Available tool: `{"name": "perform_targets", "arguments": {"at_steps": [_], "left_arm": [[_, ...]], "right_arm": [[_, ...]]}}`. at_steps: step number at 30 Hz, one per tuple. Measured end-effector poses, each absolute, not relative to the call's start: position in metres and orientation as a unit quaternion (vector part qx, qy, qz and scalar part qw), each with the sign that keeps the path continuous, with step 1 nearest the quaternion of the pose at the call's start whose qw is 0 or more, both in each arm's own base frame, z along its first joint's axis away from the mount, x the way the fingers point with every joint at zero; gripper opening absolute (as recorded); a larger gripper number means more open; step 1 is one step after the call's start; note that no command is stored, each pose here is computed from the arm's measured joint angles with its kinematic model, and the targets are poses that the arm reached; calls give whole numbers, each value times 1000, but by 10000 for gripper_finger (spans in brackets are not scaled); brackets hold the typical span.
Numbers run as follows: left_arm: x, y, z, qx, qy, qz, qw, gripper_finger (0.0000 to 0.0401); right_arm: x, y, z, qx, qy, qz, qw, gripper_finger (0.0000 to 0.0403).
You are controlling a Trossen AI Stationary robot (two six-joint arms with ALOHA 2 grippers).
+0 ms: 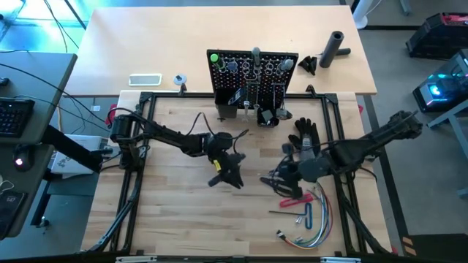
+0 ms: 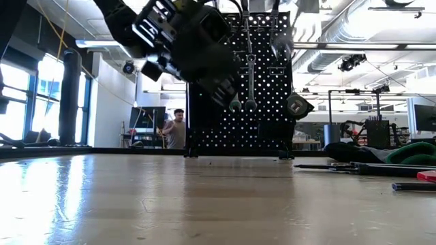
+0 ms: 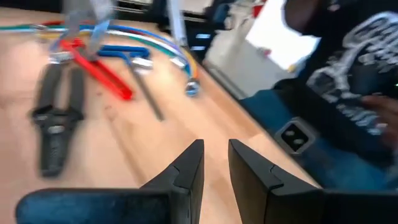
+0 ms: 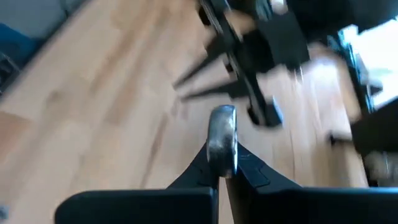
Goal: Hang tools onto peg board
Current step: Hang the silver wrench on the peg board
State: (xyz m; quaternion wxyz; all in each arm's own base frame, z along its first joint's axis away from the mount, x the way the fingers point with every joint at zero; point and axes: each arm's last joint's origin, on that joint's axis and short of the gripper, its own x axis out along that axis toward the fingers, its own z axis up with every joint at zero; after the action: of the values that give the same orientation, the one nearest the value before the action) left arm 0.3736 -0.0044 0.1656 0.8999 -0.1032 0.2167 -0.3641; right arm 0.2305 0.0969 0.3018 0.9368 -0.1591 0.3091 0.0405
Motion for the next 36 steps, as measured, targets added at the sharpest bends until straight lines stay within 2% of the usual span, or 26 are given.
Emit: {"name": "perform_targets", "arguments": {"at_steps": [9, 16, 22, 31, 36], "left_arm": [[376, -22, 164, -50, 219, -306, 925, 64], [378, -31, 163, -6, 223, -239, 945, 64], [379, -33, 167, 4, 208, -206, 956, 64], [381, -32, 172, 33, 198, -83, 976, 64], [378, -43, 185, 47, 178, -78, 980, 64]], "right_arm": [[225, 73, 262, -125, 387, 2, 914, 0], [230, 57, 256, -75, 313, 32, 946, 0], [231, 51, 246, -66, 311, 29, 948, 0], [237, 55, 249, -62, 277, 36, 958, 0], [236, 55, 246, -60, 292, 43, 954, 0]]}}
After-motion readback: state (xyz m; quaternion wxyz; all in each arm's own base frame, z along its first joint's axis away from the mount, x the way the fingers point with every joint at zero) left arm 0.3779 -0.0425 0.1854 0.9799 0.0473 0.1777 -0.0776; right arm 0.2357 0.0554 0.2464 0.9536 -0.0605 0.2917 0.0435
